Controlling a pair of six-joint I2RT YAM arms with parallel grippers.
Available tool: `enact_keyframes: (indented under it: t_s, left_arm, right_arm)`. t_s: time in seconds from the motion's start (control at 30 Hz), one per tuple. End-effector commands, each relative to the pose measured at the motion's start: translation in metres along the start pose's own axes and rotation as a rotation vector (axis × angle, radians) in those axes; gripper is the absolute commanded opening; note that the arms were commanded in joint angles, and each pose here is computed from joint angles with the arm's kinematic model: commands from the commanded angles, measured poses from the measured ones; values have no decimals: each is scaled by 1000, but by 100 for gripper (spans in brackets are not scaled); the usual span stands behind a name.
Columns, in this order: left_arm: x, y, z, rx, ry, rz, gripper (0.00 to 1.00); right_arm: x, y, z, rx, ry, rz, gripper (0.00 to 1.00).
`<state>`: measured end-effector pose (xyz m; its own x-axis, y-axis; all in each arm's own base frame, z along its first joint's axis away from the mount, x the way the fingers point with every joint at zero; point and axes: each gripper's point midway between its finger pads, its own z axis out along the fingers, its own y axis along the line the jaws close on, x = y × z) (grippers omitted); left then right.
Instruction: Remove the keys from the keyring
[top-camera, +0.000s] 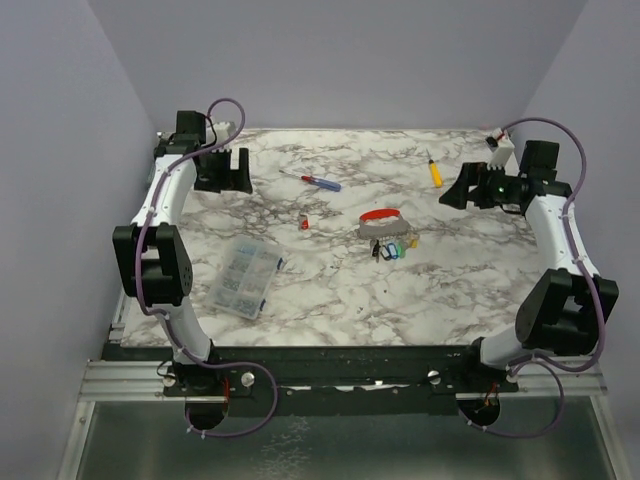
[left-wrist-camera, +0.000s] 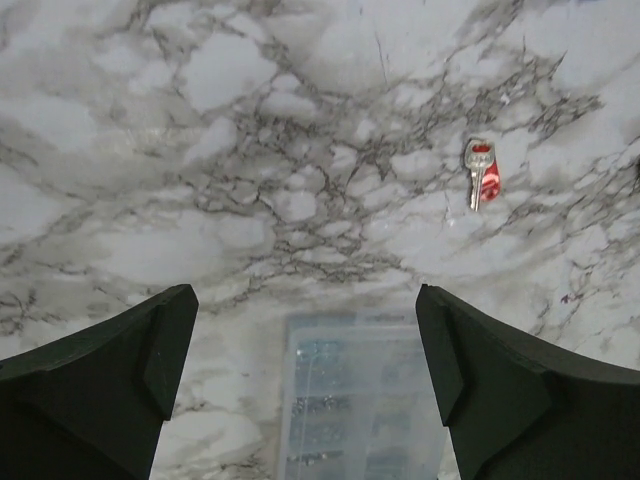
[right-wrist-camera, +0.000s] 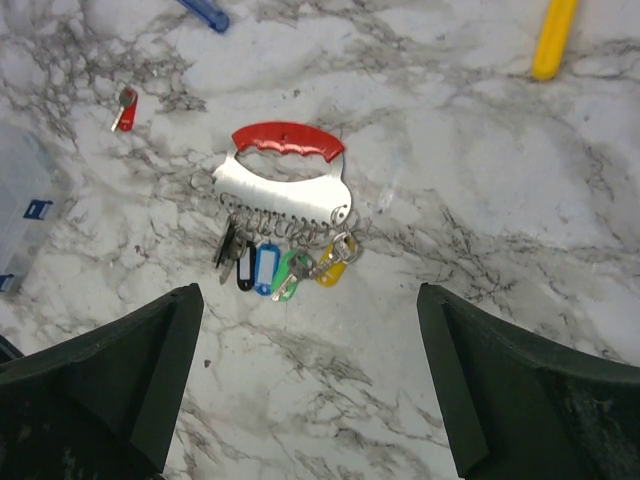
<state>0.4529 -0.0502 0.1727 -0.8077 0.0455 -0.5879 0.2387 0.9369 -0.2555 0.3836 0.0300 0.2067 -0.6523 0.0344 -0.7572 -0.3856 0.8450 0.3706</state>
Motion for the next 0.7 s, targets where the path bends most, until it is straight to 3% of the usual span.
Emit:
enact_keyframes:
  t_s: [0.0, 0.37, 0.67]
  left_arm:
    - [29, 5, -21, -92, 0, 27, 99]
    - [74, 6, -34, -147, -7, 13, 99]
    - [50, 7, -40, -164, -64, 6, 99]
  right_arm:
    - [45, 5, 0, -32, 102, 38, 100]
    - [88, 19, -11, -37, 132, 45, 100]
    - [80, 19, -11, -42, 128, 18, 100]
